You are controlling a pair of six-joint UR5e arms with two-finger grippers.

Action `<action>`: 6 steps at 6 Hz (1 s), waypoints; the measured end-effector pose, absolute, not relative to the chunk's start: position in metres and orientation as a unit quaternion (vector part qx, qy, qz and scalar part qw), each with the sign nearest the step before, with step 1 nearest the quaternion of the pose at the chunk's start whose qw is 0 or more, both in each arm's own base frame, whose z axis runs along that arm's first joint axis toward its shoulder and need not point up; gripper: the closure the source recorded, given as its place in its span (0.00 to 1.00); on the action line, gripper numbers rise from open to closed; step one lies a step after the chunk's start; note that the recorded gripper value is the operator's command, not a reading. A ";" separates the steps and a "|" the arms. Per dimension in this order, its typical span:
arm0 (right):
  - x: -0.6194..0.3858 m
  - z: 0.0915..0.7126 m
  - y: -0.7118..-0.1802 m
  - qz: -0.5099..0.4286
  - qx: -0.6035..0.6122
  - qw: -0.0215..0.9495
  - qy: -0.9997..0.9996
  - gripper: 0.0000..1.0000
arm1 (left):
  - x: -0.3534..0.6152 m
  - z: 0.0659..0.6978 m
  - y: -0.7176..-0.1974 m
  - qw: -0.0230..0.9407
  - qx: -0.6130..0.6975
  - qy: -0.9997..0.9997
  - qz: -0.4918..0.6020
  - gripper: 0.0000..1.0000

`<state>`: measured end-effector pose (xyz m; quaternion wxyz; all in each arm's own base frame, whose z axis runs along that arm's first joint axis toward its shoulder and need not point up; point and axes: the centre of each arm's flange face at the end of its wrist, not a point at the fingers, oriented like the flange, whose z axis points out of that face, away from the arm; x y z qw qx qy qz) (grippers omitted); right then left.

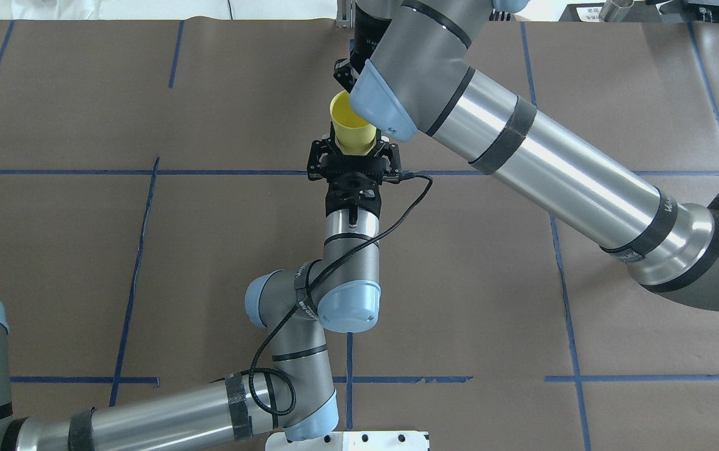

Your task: Transfer and stack yellow cup on green cup

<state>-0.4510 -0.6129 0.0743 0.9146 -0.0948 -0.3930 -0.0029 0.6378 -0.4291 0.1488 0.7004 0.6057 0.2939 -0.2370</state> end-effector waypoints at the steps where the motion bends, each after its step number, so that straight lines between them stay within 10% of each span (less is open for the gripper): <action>1: -0.440 0.065 -0.618 0.002 -0.095 0.911 -0.402 1.00 | 0.637 0.152 -0.430 0.701 0.606 0.291 -0.237 0.00; 6: -0.299 0.007 -0.679 0.067 -0.053 0.884 -0.460 1.00 | 0.630 0.171 -0.435 0.707 0.608 0.280 -0.228 0.00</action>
